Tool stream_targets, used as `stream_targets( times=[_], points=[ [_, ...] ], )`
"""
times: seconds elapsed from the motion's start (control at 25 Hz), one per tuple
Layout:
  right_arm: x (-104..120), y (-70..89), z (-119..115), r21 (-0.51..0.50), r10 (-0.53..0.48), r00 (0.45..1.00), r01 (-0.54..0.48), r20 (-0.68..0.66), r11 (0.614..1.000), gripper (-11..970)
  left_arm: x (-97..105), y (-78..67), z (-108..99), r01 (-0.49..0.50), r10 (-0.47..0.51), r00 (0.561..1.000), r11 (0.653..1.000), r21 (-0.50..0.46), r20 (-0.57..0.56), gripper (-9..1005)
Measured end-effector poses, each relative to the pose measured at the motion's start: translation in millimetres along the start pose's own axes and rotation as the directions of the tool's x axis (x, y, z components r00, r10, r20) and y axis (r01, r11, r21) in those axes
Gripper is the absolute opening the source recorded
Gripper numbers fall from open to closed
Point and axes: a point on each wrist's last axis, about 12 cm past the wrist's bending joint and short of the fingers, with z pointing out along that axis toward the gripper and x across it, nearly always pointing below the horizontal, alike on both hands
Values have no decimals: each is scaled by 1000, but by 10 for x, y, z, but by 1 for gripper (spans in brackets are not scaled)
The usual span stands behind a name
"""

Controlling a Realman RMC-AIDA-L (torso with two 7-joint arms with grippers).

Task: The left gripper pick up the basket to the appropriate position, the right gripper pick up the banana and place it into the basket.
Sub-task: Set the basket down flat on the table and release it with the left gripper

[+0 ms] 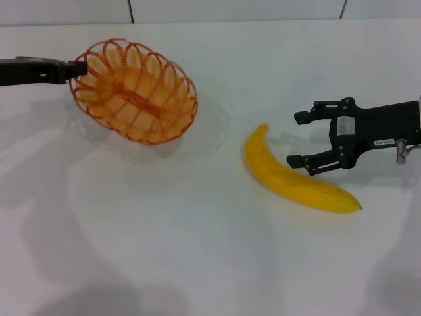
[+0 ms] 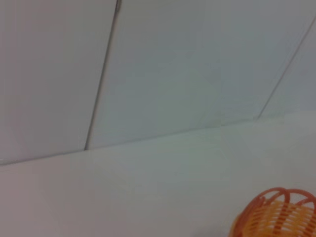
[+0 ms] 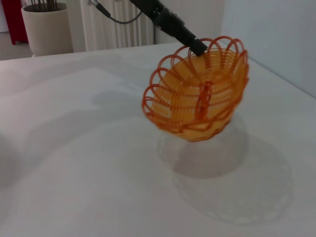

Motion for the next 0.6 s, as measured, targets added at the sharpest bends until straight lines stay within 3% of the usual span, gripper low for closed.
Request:
stream_targets(
  times=[0.6],
  points=[
    [-92,-16,64,-39,8,1000,-9,-28,999,900,228,60,166,164,-163,986,986,-27,33,65]
  ],
)
